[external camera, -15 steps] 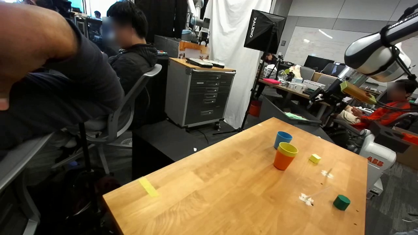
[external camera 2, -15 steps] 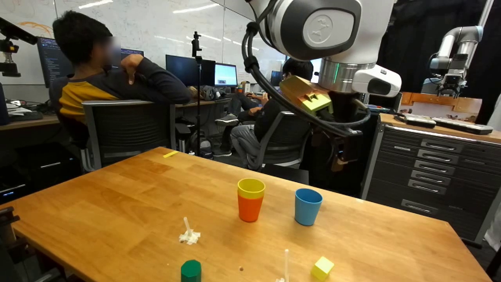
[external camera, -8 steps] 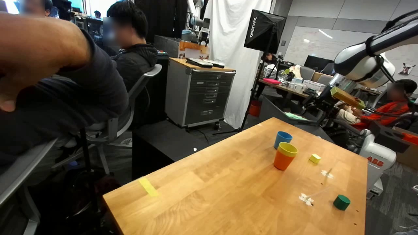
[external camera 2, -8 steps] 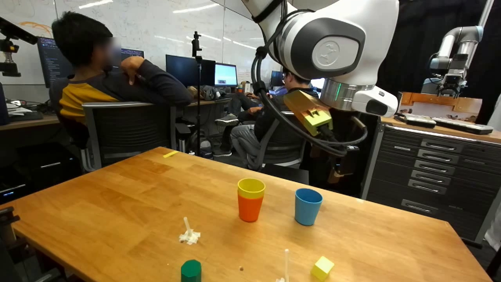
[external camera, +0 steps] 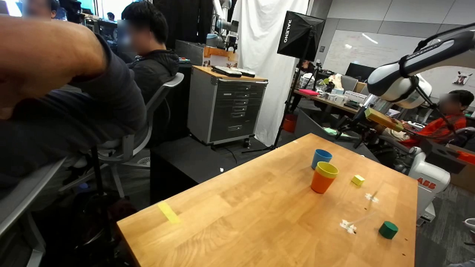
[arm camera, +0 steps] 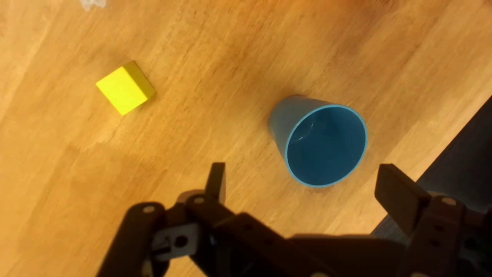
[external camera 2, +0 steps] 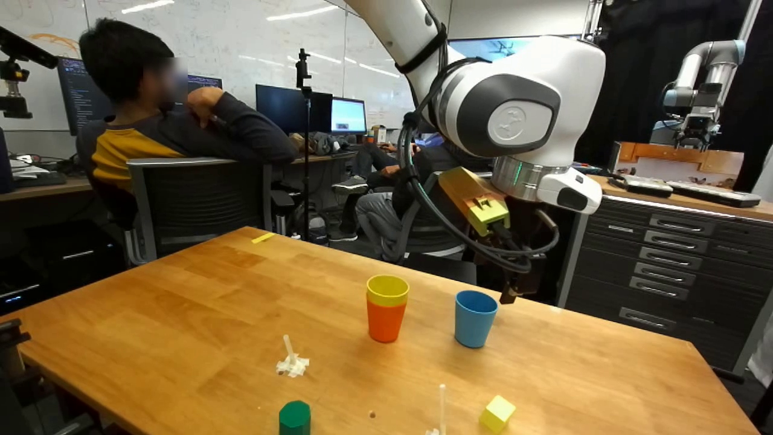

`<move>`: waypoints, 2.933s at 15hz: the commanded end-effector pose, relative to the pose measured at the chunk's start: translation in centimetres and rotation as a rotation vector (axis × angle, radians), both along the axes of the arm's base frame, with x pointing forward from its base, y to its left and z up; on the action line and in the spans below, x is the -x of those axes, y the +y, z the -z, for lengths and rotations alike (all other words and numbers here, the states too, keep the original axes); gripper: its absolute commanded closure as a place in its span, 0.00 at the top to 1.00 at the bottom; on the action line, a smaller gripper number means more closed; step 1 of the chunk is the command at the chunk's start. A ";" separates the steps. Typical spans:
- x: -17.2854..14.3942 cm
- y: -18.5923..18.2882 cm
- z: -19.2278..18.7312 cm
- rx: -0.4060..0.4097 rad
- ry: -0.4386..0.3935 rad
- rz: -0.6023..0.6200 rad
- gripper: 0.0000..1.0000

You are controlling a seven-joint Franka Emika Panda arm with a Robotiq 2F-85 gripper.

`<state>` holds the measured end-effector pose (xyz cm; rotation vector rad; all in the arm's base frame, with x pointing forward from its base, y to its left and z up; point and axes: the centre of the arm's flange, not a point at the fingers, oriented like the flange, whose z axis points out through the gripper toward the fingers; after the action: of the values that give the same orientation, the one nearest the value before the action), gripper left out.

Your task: Stack up the cups

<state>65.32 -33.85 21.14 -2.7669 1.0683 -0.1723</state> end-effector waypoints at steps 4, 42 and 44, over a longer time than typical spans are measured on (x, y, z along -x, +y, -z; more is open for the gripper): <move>-2.9 -0.2 2.2 0.024 0.081 -0.012 1.00; -7.1 0.2 5.9 0.022 0.250 0.047 0.00; -7.2 0.3 5.9 0.022 0.251 0.048 0.05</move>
<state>70.43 -32.93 15.04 -2.8367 1.1686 0.1553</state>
